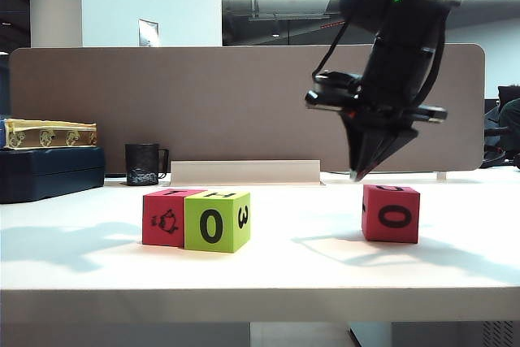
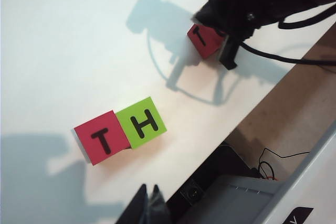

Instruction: Select the appropriate blocks from the scattered letter blocks on the table and arrange them in a row to spell out "THU".

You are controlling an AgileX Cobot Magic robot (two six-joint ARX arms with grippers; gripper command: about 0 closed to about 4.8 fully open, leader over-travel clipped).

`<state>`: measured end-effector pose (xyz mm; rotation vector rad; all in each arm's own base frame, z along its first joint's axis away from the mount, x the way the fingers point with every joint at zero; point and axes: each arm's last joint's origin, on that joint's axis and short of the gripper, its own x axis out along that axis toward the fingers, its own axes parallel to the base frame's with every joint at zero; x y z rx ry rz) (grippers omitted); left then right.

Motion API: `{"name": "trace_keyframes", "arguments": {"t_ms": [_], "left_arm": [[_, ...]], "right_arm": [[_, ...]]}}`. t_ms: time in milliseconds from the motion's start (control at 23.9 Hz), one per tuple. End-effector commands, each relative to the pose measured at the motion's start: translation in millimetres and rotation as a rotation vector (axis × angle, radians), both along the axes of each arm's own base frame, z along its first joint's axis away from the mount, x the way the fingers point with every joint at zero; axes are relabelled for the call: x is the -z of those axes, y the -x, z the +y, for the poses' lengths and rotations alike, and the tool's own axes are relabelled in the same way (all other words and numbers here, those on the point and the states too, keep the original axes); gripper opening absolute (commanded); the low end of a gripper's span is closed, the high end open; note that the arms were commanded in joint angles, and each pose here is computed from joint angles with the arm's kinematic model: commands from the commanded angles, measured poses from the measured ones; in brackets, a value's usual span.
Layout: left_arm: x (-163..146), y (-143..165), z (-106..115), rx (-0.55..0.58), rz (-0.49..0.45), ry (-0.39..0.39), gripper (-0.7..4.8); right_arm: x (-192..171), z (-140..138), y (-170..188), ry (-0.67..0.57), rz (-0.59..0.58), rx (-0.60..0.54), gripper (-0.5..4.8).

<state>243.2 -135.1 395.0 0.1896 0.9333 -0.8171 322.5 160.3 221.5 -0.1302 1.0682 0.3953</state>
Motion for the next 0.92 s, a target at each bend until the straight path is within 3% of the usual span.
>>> {"name": "trace_keyframes", "arguments": {"t_ms": [42,335,544,921], "left_arm": [[-3,-1,-1,0.007,-0.031,0.013,-0.06],[-2,-5,-3,-0.001,-0.042,0.015,-0.05],[-1,-5,-3,-0.002,-0.039,0.018,-0.05],[-1,-5,-3,0.001,-0.034,0.019,-0.05]], "right_arm": [[-22,-1,7,-0.024,-0.050,-0.015,-0.01],[-57,-12,29,-0.039,-0.081,-0.014,0.06],[-54,-16,37,-0.003,0.001,-0.007,1.84],[-51,-17,38,-0.025,0.050,0.132,2.98]]}}
